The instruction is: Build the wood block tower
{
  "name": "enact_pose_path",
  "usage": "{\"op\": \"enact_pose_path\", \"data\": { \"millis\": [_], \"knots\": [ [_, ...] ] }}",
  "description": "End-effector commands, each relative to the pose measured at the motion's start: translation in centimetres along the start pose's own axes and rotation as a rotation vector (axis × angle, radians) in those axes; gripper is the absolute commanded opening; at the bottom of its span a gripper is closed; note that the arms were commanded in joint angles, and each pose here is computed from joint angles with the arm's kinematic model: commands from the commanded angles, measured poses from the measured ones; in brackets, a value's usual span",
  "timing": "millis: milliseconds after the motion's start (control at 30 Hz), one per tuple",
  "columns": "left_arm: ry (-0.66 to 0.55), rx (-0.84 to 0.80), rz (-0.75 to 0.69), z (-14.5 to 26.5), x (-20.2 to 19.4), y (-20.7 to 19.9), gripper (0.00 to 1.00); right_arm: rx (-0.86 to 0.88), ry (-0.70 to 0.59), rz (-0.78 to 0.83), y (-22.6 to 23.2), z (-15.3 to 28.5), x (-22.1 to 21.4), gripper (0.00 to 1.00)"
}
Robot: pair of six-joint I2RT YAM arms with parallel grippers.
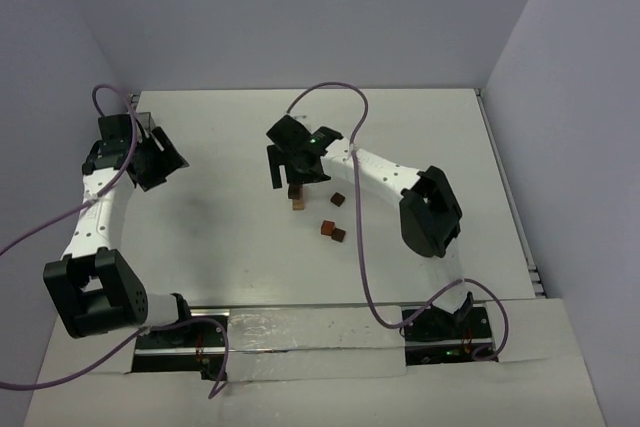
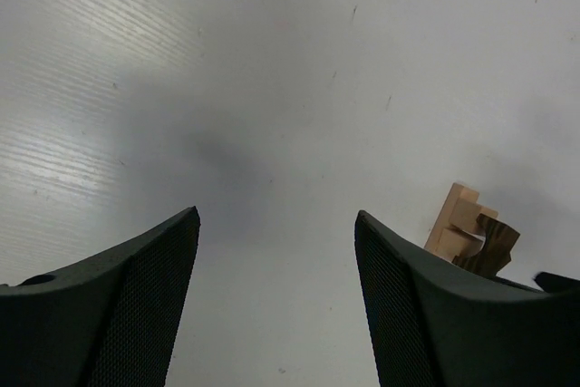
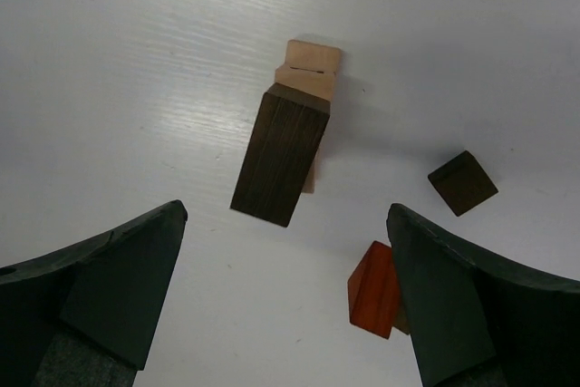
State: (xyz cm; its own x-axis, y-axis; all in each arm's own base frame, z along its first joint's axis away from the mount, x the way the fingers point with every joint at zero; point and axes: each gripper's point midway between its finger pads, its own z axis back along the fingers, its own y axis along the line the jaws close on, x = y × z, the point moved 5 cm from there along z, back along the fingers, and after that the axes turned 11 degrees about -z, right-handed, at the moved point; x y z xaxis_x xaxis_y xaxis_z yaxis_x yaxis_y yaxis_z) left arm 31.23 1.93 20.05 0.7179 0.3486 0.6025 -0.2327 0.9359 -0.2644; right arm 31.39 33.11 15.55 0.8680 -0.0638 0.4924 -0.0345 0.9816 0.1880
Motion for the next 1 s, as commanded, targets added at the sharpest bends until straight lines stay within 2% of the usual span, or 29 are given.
{"op": "enact_pose_path", "data": {
  "millis": [0,600,667,767,967],
  "knots": [
    [-0.059,-0.115,0.041,1.2,1.4,-0.6,0.76,-0.04,0.021,-0.042,0.6,-1.6,0.3,1.0],
    [-0.071,-0.177,0.057,1.9,1.2,-1.0,0.77,-0.062,0.139,-0.03,1.1,-6.8,-1.7,1.0],
    [-0.065,-0.179,0.06,1.8,1.2,-0.9,0.8,-0.066,0.144,-0.026,0.9,-7.0,-1.8,1.0],
    [-0.055,-0.184,0.063,1.5,1.1,-0.7,0.93,-0.072,0.149,-0.03,0.6,-7.3,-1.9,1.0],
    [-0.043,-0.193,0.056,1.4,1.0,-0.7,0.96,-0.087,0.158,-0.03,0.0,-7.9,-2.2,0.99]
  ]
}}
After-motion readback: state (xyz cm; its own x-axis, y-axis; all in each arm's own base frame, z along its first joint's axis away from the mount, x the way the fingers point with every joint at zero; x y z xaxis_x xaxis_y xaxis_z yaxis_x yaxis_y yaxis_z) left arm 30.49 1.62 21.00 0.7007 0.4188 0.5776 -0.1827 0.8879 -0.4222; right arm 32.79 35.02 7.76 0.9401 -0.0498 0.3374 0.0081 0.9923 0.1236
